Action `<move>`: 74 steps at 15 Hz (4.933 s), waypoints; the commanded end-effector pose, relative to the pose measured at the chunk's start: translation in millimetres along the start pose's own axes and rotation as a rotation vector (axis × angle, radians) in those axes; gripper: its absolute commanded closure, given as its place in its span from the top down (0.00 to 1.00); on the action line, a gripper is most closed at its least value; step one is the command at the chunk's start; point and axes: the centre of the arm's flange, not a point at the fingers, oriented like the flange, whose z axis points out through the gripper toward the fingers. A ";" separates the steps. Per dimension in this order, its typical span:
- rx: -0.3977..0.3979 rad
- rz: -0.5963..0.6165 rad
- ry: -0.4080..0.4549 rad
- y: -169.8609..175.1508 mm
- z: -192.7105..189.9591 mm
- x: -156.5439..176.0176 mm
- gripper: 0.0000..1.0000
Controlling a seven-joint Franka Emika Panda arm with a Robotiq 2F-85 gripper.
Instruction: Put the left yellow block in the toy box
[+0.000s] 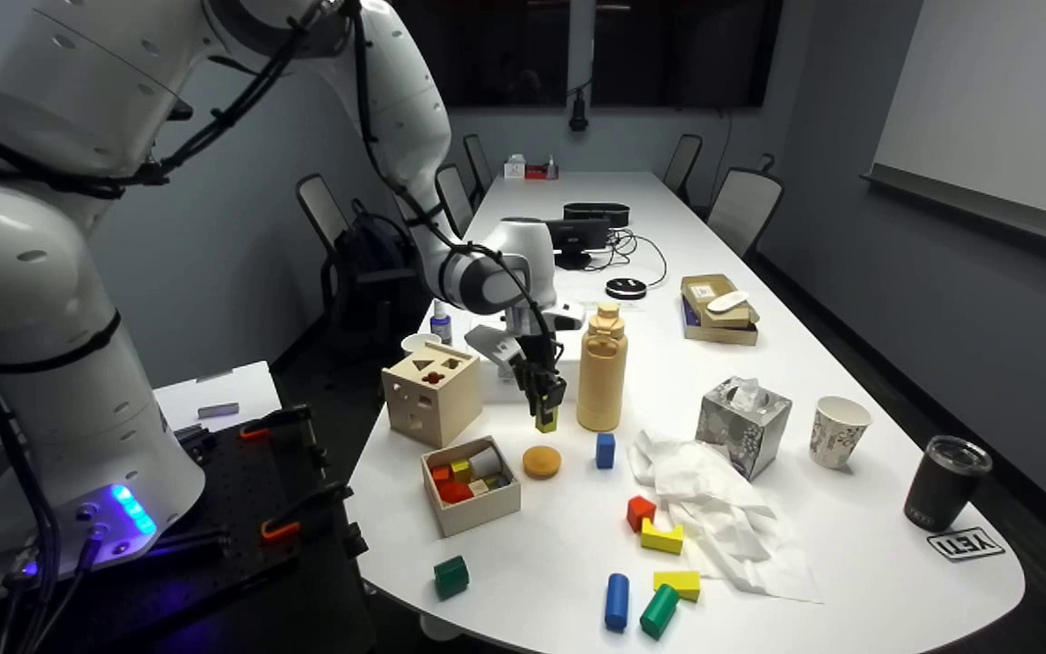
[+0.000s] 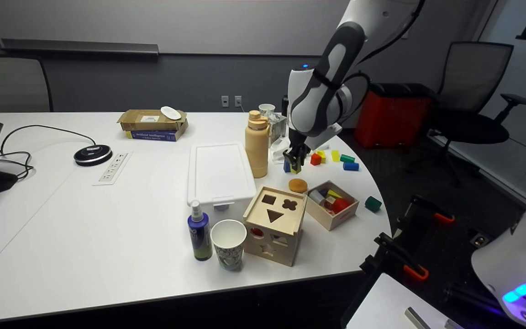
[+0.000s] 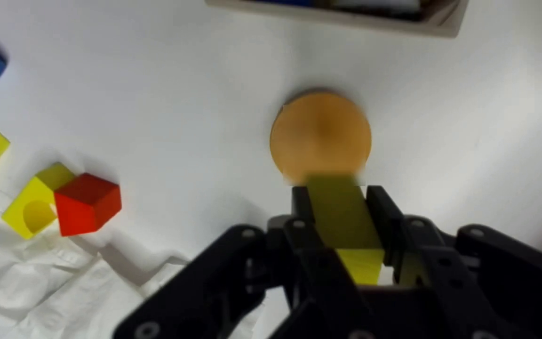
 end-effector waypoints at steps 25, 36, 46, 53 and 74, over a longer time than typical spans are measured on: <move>0.225 -0.583 0.064 -136.2 -109.1 -113.8 0.08; 0.237 -0.557 0.071 -140.2 -74.0 -77.4 0.08; 0.252 -0.581 0.079 -159.9 -75.0 -76.0 0.08; 0.241 -0.591 0.118 -162.7 -71.8 -71.7 0.08; 0.220 -0.562 0.101 -155.5 -109.6 -68.0 1.00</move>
